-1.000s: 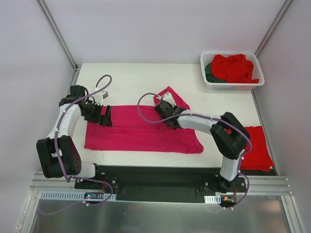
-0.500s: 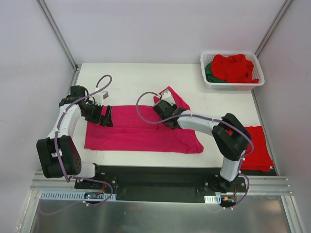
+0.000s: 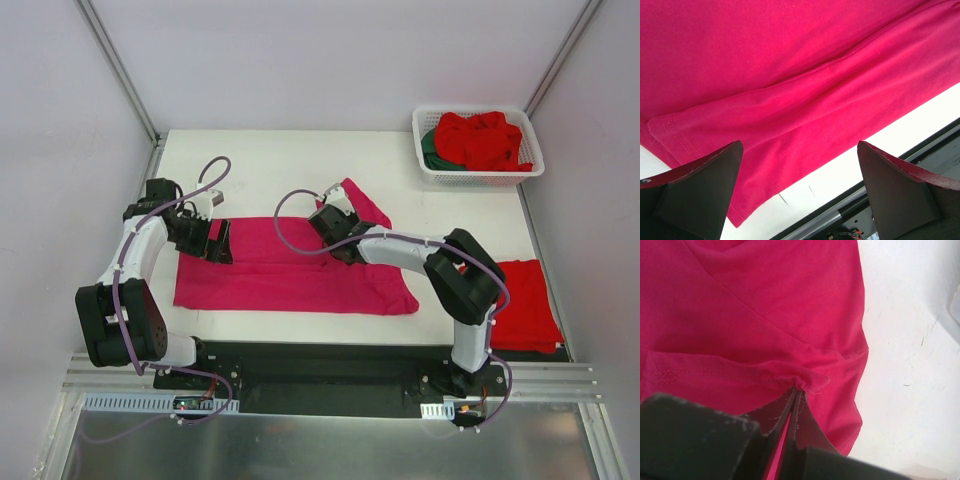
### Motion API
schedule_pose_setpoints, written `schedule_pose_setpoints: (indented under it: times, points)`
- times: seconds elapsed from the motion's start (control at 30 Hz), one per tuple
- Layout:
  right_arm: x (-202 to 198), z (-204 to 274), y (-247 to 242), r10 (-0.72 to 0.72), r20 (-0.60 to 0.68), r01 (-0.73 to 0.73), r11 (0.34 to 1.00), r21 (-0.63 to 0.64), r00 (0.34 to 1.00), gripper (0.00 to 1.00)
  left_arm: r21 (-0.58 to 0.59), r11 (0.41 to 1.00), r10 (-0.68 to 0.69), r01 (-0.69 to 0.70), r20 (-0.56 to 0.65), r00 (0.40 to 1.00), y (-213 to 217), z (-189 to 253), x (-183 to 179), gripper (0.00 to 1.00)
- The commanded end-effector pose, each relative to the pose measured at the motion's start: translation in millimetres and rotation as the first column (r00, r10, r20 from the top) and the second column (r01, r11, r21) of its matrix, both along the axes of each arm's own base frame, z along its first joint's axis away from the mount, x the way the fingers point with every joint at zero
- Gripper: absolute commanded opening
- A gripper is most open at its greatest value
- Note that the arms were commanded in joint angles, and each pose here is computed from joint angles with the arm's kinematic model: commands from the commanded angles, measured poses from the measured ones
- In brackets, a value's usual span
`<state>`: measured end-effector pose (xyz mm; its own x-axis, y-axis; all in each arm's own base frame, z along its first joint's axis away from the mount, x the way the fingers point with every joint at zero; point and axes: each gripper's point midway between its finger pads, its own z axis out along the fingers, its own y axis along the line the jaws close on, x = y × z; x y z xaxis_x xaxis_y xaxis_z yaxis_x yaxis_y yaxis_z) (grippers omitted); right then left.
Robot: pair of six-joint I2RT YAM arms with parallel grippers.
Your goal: Fold and stack the t-shirts
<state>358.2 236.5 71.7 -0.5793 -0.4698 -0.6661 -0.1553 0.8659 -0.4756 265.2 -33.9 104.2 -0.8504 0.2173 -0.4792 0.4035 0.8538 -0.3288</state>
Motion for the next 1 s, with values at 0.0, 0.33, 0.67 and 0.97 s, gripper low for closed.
schedule_pose_setpoints:
  times: [0.0,0.33,0.67,0.97]
  points:
    - [15.5,18.0,14.8,0.003,0.064,-0.006,0.999,0.034,0.998,0.01,-0.030,1.000,-0.008,0.008,0.006,1.000,-4.9,4.2,-2.8,0.99]
    - [23.8,22.2,18.6,0.012,0.073,-0.013,1.000,0.015,0.997,0.01,-0.034,0.999,-0.009,0.009,0.003,1.000,-5.9,3.6,-3.3,0.99]
    - [9.7,29.9,12.6,-0.003,0.061,0.001,1.000,0.022,0.998,0.96,-0.030,0.999,-0.009,0.009,0.003,1.000,-5.6,3.5,-4.4,1.00]
    - [-3.5,30.6,57.7,0.169,0.027,-0.170,0.958,0.230,0.985,0.61,-0.029,1.000,-0.004,0.004,0.007,1.000,-4.8,4.8,-2.8,0.99]
